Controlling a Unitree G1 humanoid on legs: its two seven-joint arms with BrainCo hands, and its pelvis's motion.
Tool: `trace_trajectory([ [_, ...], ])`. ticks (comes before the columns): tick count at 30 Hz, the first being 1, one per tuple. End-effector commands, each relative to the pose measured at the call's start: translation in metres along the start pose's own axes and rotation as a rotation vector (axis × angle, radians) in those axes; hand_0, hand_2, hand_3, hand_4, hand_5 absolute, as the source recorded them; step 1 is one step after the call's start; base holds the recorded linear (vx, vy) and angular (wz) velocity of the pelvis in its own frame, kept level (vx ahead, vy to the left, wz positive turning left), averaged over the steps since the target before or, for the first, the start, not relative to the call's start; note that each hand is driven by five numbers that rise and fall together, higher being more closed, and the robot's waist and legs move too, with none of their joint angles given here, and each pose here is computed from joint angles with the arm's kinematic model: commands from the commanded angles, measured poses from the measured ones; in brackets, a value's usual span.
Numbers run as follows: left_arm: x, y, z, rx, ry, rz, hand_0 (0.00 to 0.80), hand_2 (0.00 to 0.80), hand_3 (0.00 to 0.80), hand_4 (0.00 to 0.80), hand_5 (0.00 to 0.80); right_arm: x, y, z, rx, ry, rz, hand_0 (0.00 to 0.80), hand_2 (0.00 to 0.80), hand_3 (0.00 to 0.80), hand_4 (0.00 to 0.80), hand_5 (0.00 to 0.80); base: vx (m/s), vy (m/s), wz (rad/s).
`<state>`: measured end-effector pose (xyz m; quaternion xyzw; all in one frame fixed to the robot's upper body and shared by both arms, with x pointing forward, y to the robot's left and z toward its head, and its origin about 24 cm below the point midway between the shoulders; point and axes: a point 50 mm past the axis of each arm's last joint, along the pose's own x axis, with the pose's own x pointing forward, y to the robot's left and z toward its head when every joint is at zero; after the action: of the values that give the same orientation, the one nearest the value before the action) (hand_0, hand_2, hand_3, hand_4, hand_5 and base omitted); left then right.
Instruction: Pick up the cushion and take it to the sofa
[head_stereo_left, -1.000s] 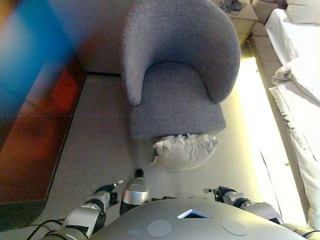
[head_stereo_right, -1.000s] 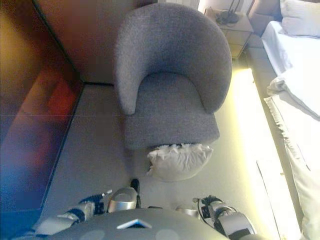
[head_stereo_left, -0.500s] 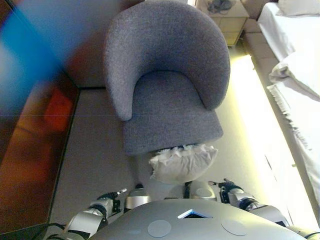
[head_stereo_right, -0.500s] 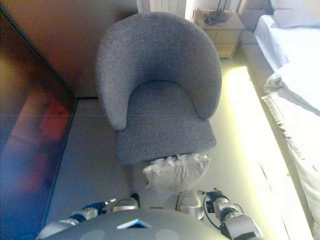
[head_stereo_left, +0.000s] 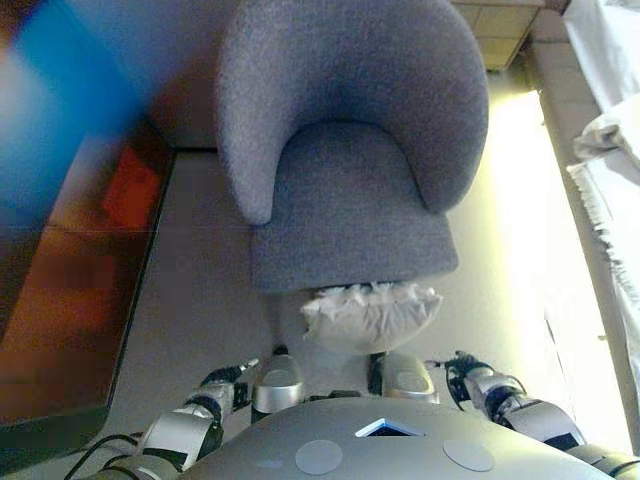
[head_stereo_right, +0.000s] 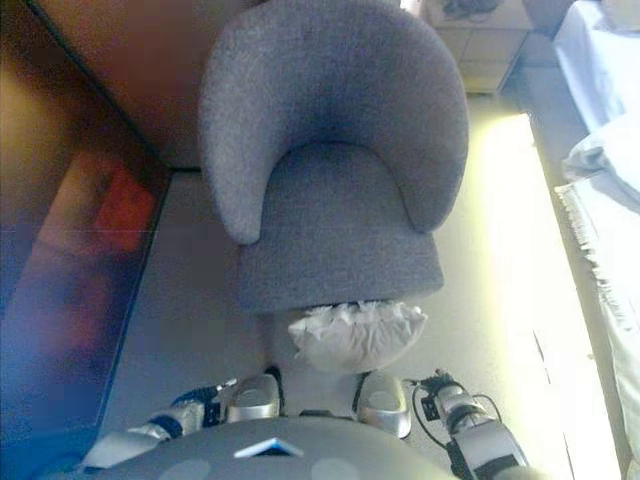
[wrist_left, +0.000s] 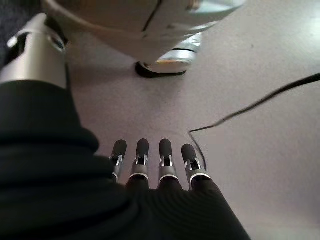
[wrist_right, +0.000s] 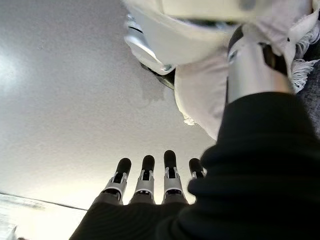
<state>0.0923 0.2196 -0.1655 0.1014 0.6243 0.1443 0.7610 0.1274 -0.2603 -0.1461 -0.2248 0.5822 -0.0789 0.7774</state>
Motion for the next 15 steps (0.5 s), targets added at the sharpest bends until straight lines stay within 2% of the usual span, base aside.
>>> trace_trajectory([
  [1,-0.002,0.010,0.046,0.005,-0.142,0.063,0.000,0.000,0.000,0.000,0.000,-0.002,-0.011,0.051,0.097,-0.148,-0.077,0.000,0.000,0.000,0.000,0.000,-0.178,0.093,0.13],
  [7,-0.025,0.029,0.144,0.021,-0.457,0.111,0.000,0.000,0.000,0.000,0.000,-0.018,-0.036,0.126,0.204,-0.373,-0.196,0.000,0.000,0.000,0.000,0.000,-0.153,0.022,-0.13],
  [10,-0.034,0.023,0.161,0.023,-0.574,0.119,0.000,0.000,0.000,0.000,0.000,-0.025,-0.046,0.142,0.234,-0.449,-0.252,0.000,0.000,0.000,0.000,0.000,-0.078,0.026,0.16],
  [15,-0.050,0.010,0.180,0.001,-0.724,0.123,0.000,0.000,0.000,0.000,0.000,-0.034,-0.059,0.155,0.288,-0.522,-0.374,0.000,0.000,0.000,0.000,0.000,-0.042,0.002,-0.14],
])
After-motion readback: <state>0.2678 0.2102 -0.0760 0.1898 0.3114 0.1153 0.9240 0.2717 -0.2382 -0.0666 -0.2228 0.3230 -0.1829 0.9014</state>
